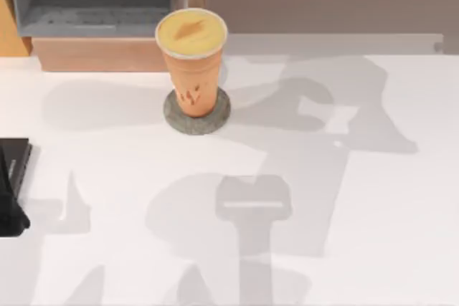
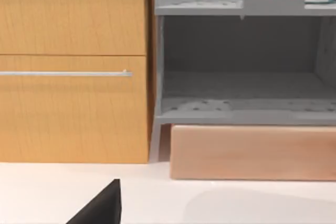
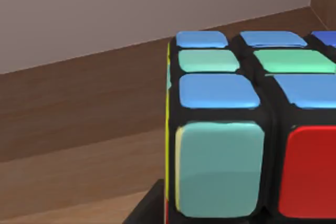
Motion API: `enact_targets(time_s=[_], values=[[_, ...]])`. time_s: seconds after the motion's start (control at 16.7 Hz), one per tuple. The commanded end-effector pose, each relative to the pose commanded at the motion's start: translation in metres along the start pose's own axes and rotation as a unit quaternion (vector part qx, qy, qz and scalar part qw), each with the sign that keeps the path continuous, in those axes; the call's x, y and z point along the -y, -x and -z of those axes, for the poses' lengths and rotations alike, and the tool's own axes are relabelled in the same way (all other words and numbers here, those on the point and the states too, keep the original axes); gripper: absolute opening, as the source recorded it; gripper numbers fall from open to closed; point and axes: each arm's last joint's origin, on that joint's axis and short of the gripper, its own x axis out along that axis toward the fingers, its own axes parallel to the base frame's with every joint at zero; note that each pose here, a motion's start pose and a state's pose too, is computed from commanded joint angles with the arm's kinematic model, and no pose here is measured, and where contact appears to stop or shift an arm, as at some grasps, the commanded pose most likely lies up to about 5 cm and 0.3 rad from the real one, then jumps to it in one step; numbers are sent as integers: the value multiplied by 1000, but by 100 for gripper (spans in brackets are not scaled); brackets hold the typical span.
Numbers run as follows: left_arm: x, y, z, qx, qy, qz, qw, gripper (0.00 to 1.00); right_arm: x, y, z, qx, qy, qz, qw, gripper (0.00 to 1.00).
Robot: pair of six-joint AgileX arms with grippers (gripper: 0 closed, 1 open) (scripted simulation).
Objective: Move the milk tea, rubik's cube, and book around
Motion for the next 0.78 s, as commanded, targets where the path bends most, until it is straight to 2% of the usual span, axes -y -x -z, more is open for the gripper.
enact_targets(time_s=[0.12, 0.3, 0.48, 0.78], values=[[0, 0, 0, 0, 0, 0, 1000, 100, -1, 14, -21, 83, 42, -10, 996, 0], [0, 0, 0, 0, 0, 0, 1000, 100, -13, 22, -39, 159, 85, -32, 983, 0], [0, 0, 0, 0, 0, 0, 1000, 100, -20, 23, -42, 183, 99, -44, 977, 0], [0, 0, 0, 0, 0, 0, 1000, 100, -19, 21, -41, 180, 97, -42, 978, 0]])
